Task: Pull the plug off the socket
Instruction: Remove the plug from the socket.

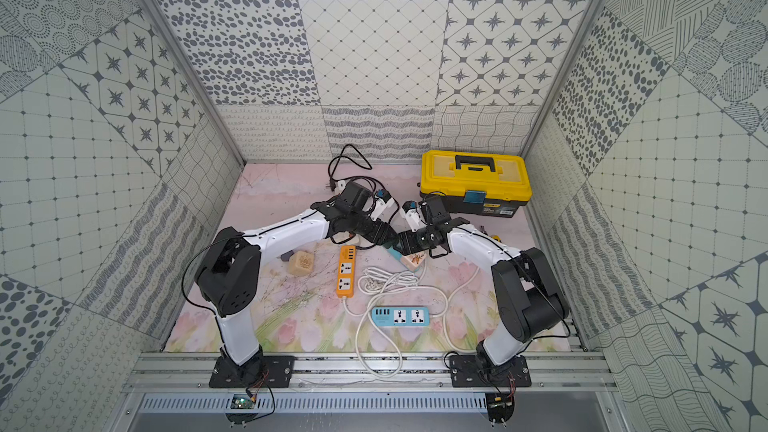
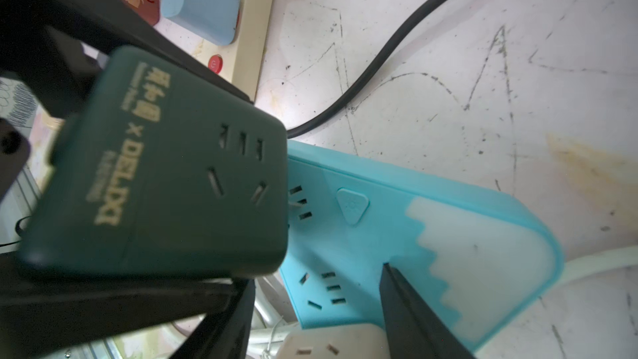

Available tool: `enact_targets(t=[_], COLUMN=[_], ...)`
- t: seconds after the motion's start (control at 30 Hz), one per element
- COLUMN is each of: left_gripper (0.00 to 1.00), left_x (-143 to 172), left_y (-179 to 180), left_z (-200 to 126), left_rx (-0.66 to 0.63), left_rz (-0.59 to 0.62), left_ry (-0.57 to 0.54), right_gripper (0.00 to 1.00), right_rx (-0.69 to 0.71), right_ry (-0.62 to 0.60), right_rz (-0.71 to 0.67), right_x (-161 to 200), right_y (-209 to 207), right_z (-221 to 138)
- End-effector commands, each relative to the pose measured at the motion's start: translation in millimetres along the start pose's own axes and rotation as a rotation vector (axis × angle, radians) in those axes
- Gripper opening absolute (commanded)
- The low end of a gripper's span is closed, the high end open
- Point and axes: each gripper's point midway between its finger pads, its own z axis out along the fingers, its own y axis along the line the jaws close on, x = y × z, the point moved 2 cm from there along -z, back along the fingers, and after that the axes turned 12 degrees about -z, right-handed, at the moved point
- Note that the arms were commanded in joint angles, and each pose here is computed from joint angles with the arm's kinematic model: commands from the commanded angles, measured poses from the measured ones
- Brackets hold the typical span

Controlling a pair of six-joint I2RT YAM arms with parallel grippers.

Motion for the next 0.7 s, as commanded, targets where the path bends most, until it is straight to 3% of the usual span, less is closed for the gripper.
enact_targets(t=[0.0, 0.13, 0.33, 0.47, 0.67], left_gripper=[0.24, 0.23, 0.23, 0.22, 0.2], left_x=[-24.4, -17.4, -7.6, -12.6, -13.2], left_y=[-44.9, -44.8, -32.2, -39.5, -48.7], left_z=[-10.9, -2.9, 7.0, -2.0, -10.5], left_rx=[0.314, 0.35, 0.284, 0.31, 0.359], left_rz=[0.027, 0.065, 0.088, 0.166, 0.36], left_ry=[-0.081, -0.084, -0.046, -0.115, -0.256], right_gripper=[0.62, 0.6, 0.62, 0.64, 0.65], right_rx=[0.097, 0.15, 0.202, 0.143, 0.058], right_ry=[0.087, 0.088, 0.058, 0.129, 0.14], right_rz=[-0.043, -0.048, -0.069, -0.072, -0.003], right_x=[14.0, 8.9, -7.6, 0.9, 4.1], right_y=[-18.3, -28.1, -37.3, -35.4, -42.9], right_z=[11.5, 14.9, 12.5, 25.8, 22.1])
